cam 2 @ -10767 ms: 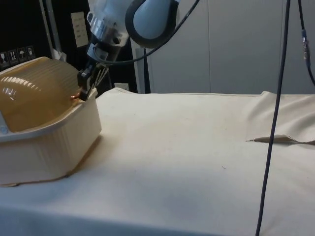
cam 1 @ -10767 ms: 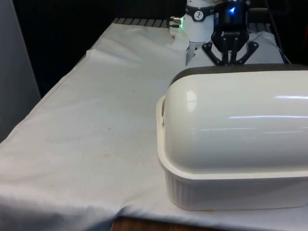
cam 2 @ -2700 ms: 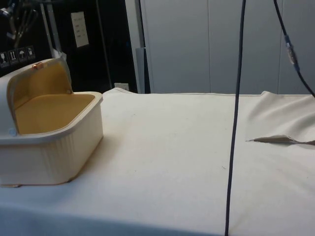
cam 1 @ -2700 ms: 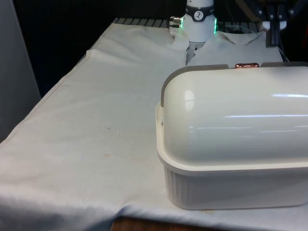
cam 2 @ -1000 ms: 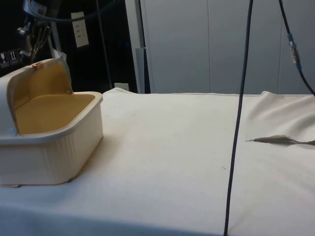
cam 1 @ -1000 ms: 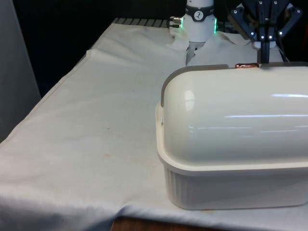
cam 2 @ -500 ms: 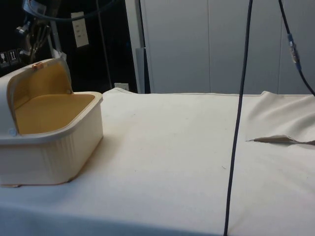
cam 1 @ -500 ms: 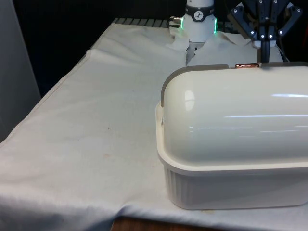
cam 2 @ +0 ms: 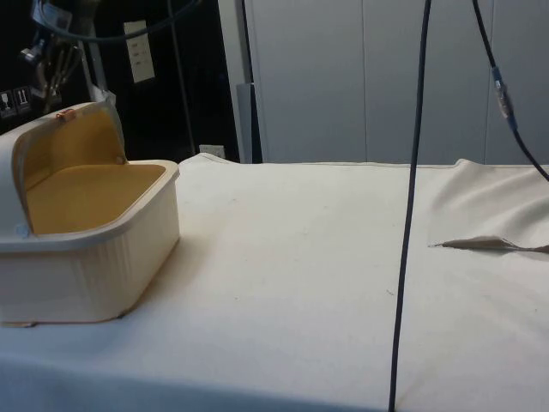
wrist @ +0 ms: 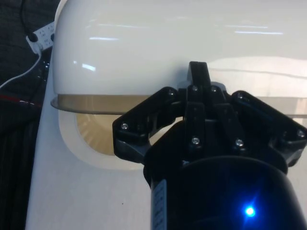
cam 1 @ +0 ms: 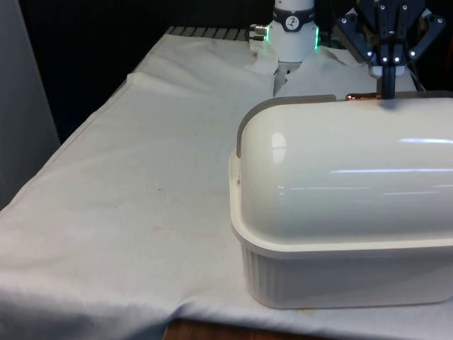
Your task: Open the lid, then close it.
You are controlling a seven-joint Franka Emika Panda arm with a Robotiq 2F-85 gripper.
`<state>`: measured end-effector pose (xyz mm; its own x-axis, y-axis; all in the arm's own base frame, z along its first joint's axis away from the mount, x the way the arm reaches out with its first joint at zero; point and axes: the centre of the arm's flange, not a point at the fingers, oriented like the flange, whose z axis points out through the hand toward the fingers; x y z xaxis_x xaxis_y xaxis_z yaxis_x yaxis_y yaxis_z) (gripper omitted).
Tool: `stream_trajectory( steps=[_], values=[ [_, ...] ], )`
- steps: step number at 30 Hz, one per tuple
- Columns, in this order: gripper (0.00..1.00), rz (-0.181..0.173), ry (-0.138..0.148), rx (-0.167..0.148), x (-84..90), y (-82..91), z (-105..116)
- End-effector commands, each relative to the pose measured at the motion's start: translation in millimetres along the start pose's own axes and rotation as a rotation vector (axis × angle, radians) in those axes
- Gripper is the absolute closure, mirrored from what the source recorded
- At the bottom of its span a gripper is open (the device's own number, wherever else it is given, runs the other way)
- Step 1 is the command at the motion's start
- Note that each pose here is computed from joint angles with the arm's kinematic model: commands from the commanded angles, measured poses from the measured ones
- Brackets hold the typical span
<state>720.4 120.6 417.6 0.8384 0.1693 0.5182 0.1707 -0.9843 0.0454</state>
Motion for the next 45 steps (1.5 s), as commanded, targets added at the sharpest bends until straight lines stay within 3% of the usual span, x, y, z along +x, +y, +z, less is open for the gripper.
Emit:
stream_trajectory(
  steps=[1, 30, 33, 40, 45],
  values=[
    [1.0, 0.0, -0.003, -0.001, -1.2, 0.1, -2],
    [1.0, -0.001, -0.026, 0.003, -13.0, -0.5, 1],
    [1.0, -0.001, -0.029, 0.002, -20.6, 0.3, -6],
    [1.0, 0.001, -0.048, 0.008, -28.7, -0.8, -9],
    [1.0, 0.001, -0.079, 0.013, -41.4, -3.3, -10]
  ],
)
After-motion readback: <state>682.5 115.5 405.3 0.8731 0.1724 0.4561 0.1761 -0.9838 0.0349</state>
